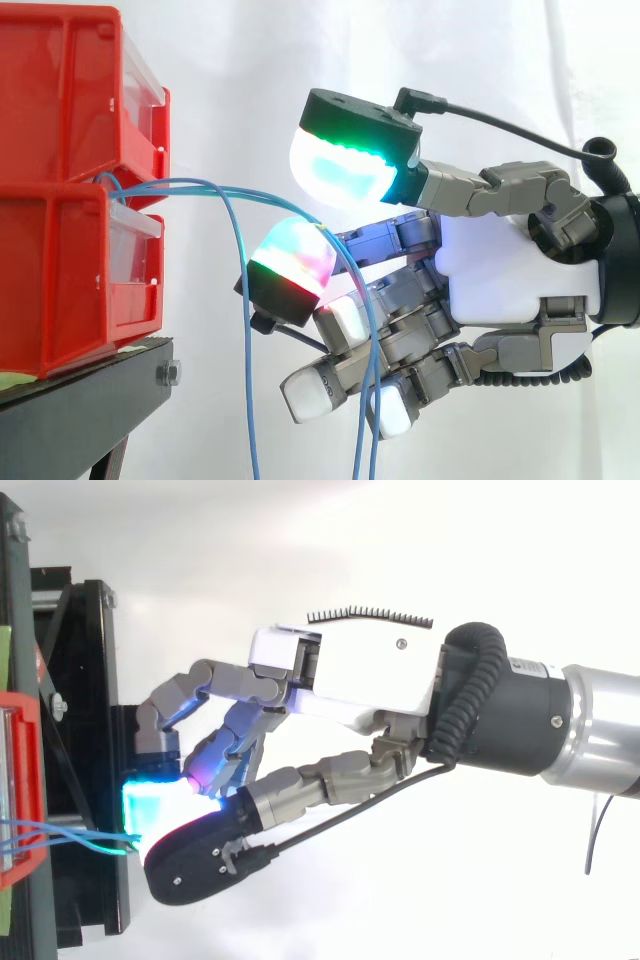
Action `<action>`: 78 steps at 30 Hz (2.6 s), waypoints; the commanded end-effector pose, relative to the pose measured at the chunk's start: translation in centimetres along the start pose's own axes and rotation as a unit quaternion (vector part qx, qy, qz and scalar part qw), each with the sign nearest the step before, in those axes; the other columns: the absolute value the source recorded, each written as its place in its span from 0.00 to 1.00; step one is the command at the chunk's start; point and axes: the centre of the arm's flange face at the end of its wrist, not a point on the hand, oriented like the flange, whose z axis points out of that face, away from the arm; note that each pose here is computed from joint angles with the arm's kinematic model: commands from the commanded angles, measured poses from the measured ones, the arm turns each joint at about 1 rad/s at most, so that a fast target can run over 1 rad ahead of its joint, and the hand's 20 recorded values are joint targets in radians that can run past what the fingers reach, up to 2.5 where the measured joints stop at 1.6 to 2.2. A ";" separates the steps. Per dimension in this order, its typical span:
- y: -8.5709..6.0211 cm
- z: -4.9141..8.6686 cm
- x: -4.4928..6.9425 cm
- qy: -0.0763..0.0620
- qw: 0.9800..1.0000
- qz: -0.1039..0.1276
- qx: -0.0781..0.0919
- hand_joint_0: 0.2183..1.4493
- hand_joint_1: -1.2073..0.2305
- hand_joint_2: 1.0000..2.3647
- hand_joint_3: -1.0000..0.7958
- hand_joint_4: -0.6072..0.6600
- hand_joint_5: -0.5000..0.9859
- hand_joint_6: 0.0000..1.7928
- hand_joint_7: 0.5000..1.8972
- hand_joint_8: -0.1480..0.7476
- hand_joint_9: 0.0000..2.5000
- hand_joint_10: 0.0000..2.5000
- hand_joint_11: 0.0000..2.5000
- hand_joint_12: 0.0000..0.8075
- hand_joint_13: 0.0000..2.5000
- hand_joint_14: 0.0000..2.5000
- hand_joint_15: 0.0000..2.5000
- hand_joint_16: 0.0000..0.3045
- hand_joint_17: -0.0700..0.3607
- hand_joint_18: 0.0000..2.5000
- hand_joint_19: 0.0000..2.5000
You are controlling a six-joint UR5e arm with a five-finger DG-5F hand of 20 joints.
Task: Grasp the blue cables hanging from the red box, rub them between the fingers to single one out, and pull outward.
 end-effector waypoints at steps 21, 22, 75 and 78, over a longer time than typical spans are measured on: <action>0.1 0.0 0.0 0.000 1.000 0.000 0.000 0.31 0.30 0.01 0.41 0.64 0.21 0.49 0.37 0.65 0.37 0.01 0.31 0.59 0.32 0.01 0.18 0.21 0.50 0.38 0.23; 0.1 0.0 0.0 0.000 1.000 0.000 0.000 0.31 0.30 0.01 0.41 0.63 0.21 0.49 0.37 0.65 0.37 0.01 0.31 0.59 0.32 0.01 0.18 0.21 0.50 0.38 0.23; 0.4 0.2 0.0 0.000 1.000 0.001 -0.004 0.31 0.38 0.00 0.47 0.63 0.22 0.49 0.36 0.67 0.38 0.00 0.28 0.65 0.33 0.01 0.17 0.25 0.56 0.39 0.21; 0.6 0.3 0.1 0.000 1.000 0.002 -0.006 0.30 0.40 0.00 0.47 0.64 0.22 0.49 0.35 0.68 0.38 0.00 0.28 0.66 0.33 0.01 0.17 0.25 0.56 0.39 0.22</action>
